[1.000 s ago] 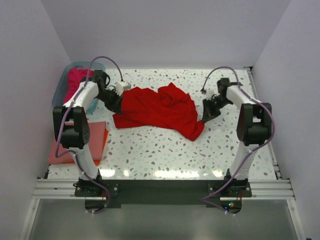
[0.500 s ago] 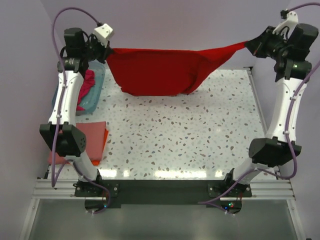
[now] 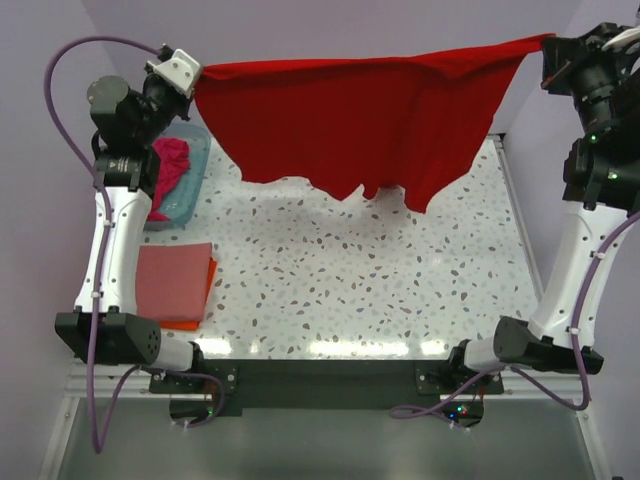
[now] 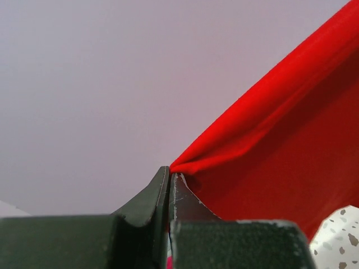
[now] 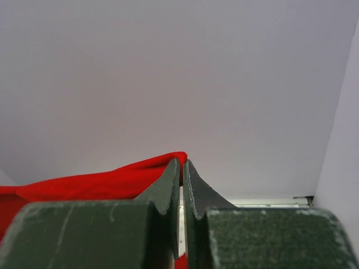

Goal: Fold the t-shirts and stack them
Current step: Flatten the tshirt out

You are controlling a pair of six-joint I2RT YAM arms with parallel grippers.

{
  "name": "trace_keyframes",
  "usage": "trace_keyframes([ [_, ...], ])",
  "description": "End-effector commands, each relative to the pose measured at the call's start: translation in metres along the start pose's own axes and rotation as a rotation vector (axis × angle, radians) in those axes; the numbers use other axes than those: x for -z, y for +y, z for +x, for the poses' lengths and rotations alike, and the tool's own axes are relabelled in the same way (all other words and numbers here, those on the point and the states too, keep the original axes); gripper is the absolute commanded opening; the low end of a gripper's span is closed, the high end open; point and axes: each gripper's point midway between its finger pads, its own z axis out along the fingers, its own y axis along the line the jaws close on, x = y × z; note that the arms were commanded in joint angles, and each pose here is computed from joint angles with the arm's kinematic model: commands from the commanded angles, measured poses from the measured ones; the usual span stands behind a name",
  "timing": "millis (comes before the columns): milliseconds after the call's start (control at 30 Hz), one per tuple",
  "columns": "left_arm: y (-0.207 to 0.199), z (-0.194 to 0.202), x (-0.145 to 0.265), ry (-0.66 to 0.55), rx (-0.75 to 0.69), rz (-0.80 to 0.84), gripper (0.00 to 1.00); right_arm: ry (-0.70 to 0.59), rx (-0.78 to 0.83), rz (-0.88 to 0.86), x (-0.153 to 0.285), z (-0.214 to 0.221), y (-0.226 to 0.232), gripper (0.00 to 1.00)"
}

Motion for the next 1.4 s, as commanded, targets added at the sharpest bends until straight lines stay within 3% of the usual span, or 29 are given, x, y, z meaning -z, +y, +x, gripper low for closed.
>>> trace_keyframes([
  [0, 0.034, -0.032, 0.015, -0.081, -0.099, -0.142, 0.0, -0.219, 0.096, 0.083, 0.017, -0.063, -0.005, 0.0],
  [300, 0.018, -0.011, -0.007, -0.001, -0.043, -0.006, 0.0, -0.198, 0.12, 0.071, -0.007, -0.056, -0.014, 0.0],
  [467, 0.007, -0.029, 0.001, -0.03, -0.017, 0.059, 0.0, -0.225, 0.161, 0.055, 0.007, -0.071, -0.003, 0.0],
  [733, -0.04, -0.054, 0.07, -0.071, -0.012, 0.148, 0.0, -0.323, 0.295, 0.097, 0.092, -0.1, 0.024, 0.0],
  [900, -0.066, -0.072, 0.106, -0.077, 0.062, 0.213, 0.0, -0.415, 0.352, 0.146, 0.145, -0.124, 0.038, 0.0],
  [1100, -0.077, -0.123, 0.151, -0.122, 0.101, 0.235, 0.0, -0.574, 0.454, 0.221, 0.198, -0.176, 0.055, 0.0],
  [1233, -0.067, -0.14, 0.156, -0.111, 0.117, 0.21, 0.0, -0.579, 0.496, 0.239, 0.186, -0.188, 0.051, 0.0],
  [1367, -0.061, -0.119, 0.141, -0.016, 0.139, 0.216, 0.0, -0.459, 0.491, 0.213, 0.136, -0.155, 0.03, 0.0],
])
